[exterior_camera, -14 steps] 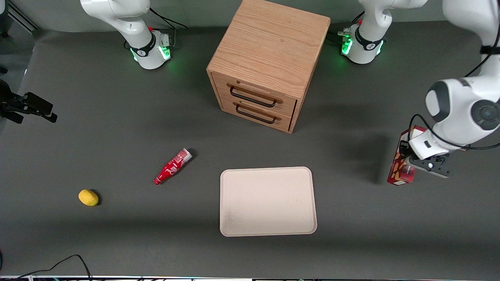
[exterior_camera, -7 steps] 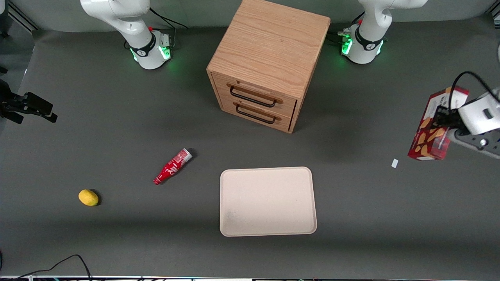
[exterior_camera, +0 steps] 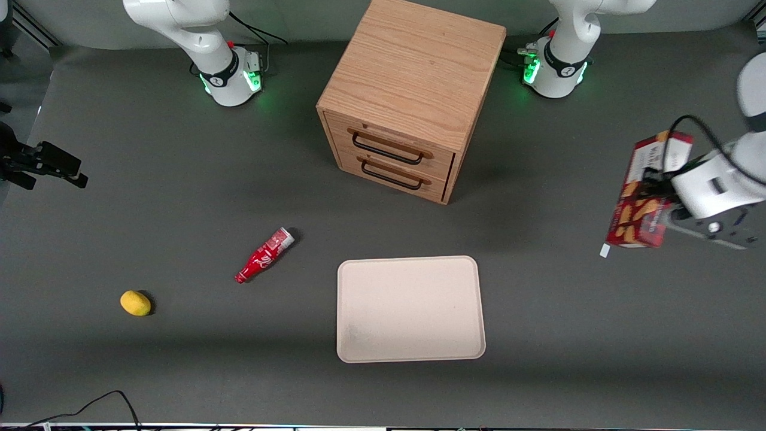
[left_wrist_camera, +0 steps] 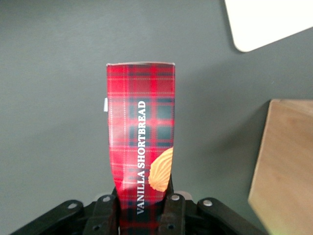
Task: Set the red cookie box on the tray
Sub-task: 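Lift the box upright with the left gripper, then carry the box over the cream tray and lower it onto it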
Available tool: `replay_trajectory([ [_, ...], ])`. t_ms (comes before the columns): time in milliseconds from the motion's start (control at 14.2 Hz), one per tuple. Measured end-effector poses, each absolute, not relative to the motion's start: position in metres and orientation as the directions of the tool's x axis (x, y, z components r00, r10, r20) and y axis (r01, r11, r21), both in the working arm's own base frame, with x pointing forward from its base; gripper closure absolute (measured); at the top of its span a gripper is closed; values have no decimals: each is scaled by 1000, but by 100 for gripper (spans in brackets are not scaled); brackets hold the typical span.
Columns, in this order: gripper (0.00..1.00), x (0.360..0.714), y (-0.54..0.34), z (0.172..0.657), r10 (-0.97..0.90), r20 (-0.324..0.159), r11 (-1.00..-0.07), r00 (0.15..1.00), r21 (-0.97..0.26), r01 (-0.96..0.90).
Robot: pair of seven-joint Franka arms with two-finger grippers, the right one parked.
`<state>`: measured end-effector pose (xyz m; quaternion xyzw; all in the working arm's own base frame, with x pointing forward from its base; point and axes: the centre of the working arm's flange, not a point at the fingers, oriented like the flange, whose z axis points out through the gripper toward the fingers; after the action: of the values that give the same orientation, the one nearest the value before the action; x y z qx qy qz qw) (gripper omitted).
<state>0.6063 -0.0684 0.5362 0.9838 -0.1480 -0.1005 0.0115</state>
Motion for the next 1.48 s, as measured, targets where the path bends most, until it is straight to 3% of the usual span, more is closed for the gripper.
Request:
replay_trajectory([
  [353,68,634,-203,507,-120,-139,-992,983,47,-114],
  [635,68,661,-279,451,21,-84,-994,996,105,30],
  [846,68,673,-329,400,53,-10,-997,999,57,54],
  [1128,68,692,-349,335,50,55,-998,997,30,48],
  [1481,68,705,-346,289,47,87,-999,995,21,45],
])
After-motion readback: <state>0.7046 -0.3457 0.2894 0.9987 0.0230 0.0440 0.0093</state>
